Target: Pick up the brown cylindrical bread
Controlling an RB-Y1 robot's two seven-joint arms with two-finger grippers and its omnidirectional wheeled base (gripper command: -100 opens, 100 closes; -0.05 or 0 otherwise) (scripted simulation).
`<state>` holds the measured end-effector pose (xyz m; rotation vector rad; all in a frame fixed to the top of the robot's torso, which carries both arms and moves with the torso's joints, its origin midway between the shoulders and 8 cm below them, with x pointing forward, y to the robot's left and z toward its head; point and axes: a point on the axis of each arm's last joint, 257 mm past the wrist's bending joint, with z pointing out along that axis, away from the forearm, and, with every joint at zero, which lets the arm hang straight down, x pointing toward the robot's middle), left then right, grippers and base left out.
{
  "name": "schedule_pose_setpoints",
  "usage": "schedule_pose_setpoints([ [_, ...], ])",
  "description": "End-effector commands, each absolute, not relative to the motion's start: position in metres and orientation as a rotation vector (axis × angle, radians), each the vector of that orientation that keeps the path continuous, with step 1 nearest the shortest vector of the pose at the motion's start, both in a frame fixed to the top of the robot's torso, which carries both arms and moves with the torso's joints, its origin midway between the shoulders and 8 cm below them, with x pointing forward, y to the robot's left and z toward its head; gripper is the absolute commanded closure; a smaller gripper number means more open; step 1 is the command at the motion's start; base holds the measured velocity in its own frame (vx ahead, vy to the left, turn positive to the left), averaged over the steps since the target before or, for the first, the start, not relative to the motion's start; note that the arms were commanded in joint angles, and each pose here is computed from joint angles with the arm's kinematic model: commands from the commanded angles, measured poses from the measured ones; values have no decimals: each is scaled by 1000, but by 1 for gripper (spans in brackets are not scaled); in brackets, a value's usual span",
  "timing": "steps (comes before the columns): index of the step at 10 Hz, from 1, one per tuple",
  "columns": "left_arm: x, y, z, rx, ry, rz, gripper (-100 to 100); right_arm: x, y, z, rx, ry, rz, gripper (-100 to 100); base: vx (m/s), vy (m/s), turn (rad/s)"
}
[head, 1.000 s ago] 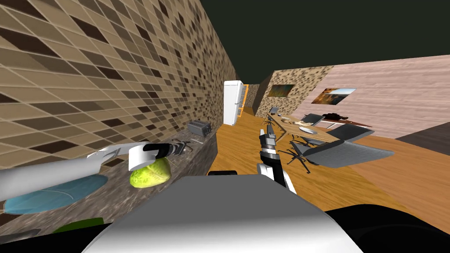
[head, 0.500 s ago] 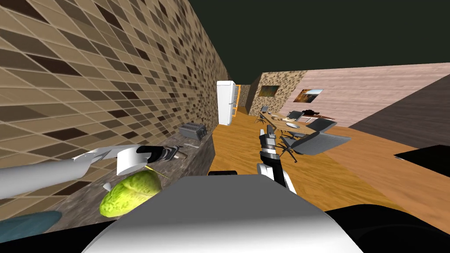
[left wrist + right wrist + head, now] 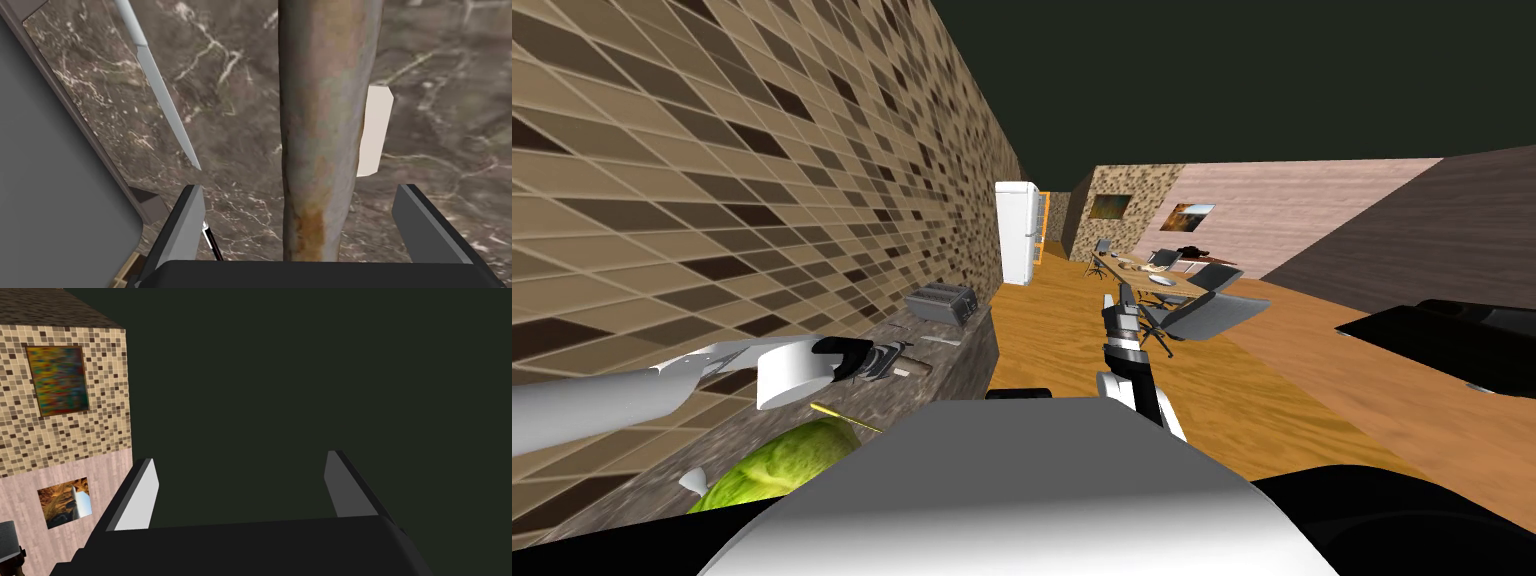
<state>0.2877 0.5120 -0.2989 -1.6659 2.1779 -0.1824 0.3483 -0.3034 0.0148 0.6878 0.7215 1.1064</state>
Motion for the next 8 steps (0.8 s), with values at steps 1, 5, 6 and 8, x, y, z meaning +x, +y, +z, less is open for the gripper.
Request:
schedule_pose_setpoints([
  [1,288,512,-299,-1666,2178,-182,-100,348,-303,15,688,721,1106,0,5,17,-32],
  [5,288,518,-319,-1663,2179,-180,-100,348,-303,15,688,722,1106,0,15,1,-6],
  [6,289,518,-316,-1664,2179,-178,-100,348,-303,15,688,722,1106,0,11,0,0],
  [8,287,518,-318,-1665,2181,-175,100,348,-303,15,688,721,1106,0,0,0,5],
])
